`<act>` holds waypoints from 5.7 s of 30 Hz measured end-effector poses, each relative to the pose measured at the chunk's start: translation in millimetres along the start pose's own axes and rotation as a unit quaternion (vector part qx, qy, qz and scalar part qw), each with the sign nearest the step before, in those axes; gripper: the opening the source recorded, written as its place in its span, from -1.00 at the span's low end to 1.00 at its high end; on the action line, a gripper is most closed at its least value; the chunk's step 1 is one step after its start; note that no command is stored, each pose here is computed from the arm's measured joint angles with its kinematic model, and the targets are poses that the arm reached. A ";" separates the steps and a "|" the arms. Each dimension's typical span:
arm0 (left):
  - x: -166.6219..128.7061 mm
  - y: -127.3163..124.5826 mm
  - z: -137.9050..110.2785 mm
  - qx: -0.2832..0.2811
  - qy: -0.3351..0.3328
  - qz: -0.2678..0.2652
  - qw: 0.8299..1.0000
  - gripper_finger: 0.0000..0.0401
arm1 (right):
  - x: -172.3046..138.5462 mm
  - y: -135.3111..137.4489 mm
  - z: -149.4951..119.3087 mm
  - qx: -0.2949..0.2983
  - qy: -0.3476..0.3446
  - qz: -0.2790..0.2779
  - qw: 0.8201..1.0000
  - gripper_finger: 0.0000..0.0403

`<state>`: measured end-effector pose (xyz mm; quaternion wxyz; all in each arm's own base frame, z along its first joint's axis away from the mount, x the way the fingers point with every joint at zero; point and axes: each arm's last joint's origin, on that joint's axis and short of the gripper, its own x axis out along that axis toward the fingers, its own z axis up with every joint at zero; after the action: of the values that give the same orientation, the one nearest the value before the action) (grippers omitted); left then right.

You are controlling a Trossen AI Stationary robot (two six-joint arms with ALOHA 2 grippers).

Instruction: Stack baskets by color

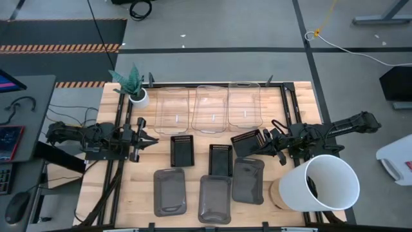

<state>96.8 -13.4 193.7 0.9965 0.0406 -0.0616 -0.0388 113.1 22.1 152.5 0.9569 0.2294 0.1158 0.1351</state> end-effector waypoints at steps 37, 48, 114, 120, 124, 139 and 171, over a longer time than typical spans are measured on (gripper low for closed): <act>0.0 0.0 0.1 0.000 0.000 0.000 1.000 -0.82 | 0.0 0.0 0.0 0.000 0.000 0.000 1.000 -0.94; 0.0 0.0 0.0 0.000 0.000 0.000 1.000 -0.84 | 0.0 0.4 0.7 -0.001 -0.004 0.002 1.000 -0.94; 0.0 0.0 0.1 0.000 0.000 0.000 1.000 -0.87 | 2.8 19.4 62.7 -0.026 -0.174 -0.009 0.984 -0.94; 0.0 0.0 0.0 0.000 0.000 0.000 1.000 -0.85 | 0.8 24.1 67.7 -0.028 -0.202 0.015 0.979 -0.94; 0.0 0.0 0.0 0.000 0.000 0.000 1.000 -0.83 | 2.1 23.5 65.7 -0.015 -0.190 0.014 0.982 -0.94; 0.0 0.0 0.1 0.000 0.000 0.000 1.000 -0.84 | 4.8 22.8 63.8 -0.013 -0.180 0.010 0.983 -0.94; 0.0 0.0 0.0 0.000 0.000 0.000 1.000 -0.87 | 14.3 31.6 52.8 0.001 -0.141 0.023 0.990 -0.94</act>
<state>96.8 -13.4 193.7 0.9965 0.0407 -0.0617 -0.0387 135.0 32.1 211.0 0.9602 0.2494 -0.0259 0.1234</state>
